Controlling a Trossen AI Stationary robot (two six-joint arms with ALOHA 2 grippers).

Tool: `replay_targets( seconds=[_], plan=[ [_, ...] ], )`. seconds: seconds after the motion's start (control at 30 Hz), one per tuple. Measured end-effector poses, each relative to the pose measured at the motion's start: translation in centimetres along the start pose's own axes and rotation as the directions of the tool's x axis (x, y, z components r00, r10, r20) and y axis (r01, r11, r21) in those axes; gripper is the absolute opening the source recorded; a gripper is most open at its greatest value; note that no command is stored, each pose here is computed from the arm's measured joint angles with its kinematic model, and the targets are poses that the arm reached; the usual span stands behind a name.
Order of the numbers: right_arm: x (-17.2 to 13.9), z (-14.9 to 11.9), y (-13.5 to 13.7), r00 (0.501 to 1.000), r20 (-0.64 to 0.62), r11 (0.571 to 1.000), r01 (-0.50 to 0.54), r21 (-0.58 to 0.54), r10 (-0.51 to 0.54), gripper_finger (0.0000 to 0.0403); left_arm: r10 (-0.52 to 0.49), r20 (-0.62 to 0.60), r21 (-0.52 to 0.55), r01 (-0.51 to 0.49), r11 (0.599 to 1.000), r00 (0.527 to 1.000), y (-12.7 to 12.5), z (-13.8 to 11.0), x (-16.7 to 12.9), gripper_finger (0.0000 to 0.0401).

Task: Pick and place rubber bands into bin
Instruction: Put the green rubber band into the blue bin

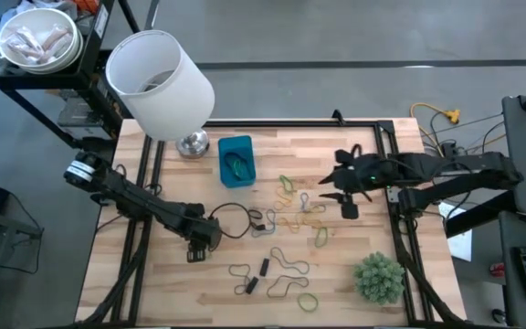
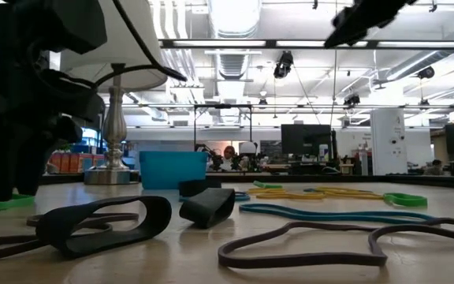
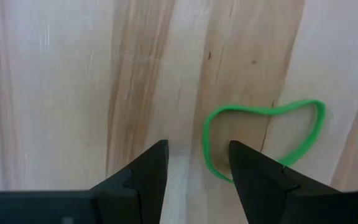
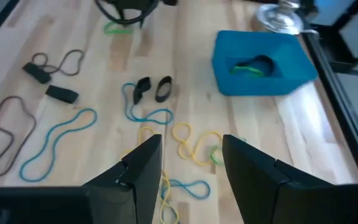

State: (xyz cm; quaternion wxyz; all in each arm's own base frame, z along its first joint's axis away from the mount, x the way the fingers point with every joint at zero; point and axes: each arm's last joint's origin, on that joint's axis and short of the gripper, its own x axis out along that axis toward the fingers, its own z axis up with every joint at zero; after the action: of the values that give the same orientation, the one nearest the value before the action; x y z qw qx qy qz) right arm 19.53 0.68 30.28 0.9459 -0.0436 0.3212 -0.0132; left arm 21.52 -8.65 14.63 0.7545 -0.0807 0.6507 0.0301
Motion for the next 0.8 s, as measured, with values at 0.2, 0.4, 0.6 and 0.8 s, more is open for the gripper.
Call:
replay_targets(
  seconds=[0.2,0.4,0.6,0.8],
  plan=[
    [-1.2,-2.7,0.4,0.996,0.024,0.995,0.083,0.061,-0.085,0.0151,0.014,-0.021,-0.03,-0.015,0.999,1.0,0.0,0.0,0.5,0.0124],
    [-1.0,-4.5,0.7,0.994,0.022,0.991,0.105,0.088,-0.107,0.0137,0.012,-0.021,-0.032,-0.012,0.999,1.0,0.0,0.0,0.5,0.0038],
    [0.2,-5.5,0.8,0.988,0.054,0.986,0.143,0.086,-0.148,0.0124,0.035,0.011,-0.011,-0.035,0.999,0.999,-0.1,0.3,0.0,0.0004],
    [1.6,-6.0,0.9,0.975,0.159,0.987,0.154,0.037,-0.158,0.0112,0.106,0.139,0.04,-0.113,0.993,0.985,-0.5,1.8,-1.5,0.0]
  ],
)
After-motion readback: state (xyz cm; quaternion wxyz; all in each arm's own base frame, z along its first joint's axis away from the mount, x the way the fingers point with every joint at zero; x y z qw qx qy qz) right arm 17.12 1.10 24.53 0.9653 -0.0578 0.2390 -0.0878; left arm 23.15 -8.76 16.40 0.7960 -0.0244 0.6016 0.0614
